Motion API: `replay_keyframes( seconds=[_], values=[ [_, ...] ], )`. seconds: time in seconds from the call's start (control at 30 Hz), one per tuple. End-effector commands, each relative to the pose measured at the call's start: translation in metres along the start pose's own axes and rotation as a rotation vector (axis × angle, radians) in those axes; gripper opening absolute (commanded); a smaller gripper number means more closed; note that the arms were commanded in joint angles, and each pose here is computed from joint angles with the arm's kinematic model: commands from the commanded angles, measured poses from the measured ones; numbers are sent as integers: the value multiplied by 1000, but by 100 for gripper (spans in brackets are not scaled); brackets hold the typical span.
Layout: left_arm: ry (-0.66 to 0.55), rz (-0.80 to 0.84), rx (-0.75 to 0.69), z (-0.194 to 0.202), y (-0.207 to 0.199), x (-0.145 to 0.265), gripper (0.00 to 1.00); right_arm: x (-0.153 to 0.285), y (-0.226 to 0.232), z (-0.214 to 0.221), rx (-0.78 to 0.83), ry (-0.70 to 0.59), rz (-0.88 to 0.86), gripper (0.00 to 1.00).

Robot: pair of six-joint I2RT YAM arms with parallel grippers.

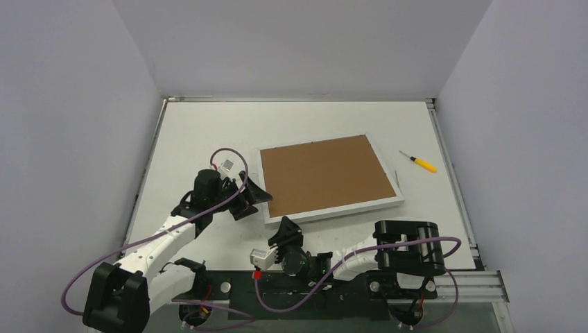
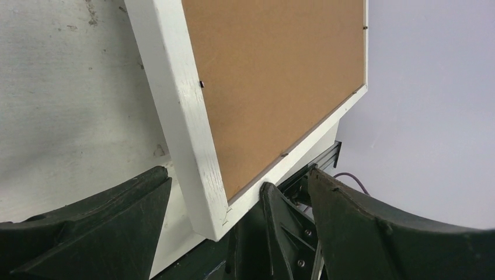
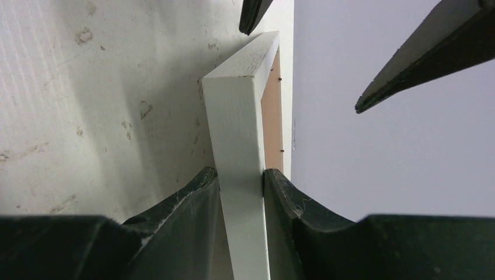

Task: Take the photo out of the frame
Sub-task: Turn over the photo frame at the center of the board.

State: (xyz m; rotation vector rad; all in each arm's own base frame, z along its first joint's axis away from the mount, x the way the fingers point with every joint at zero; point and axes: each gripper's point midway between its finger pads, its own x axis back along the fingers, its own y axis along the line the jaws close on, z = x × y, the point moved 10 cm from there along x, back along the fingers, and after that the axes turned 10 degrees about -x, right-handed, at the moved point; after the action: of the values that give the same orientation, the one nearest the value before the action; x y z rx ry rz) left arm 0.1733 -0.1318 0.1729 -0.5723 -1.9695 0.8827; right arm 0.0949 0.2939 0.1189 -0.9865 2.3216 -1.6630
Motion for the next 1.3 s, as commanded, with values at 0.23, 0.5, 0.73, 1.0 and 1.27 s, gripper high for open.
replay_keyframes(
  seconds=[0.23, 0.5, 0.73, 1.0, 1.27],
  values=[
    [-94, 62, 95, -9, 16, -21, 82, 8, -34, -26, -167, -71, 122, 5],
    [-78, 109, 122, -11, 21, -35, 69, 8, -34, -35, -170, -86, 107, 5],
    [-103, 194, 137, -18, 14, -39, 37, 5, -34, -42, -164, -81, 109, 6],
    [-157, 159, 125, -27, 7, -24, 14, 9, -36, -42, -138, -53, 143, 36],
    [-180, 181, 109, -39, -5, -7, 13, 33, -56, -20, -369, -114, 170, 99]
  ],
)
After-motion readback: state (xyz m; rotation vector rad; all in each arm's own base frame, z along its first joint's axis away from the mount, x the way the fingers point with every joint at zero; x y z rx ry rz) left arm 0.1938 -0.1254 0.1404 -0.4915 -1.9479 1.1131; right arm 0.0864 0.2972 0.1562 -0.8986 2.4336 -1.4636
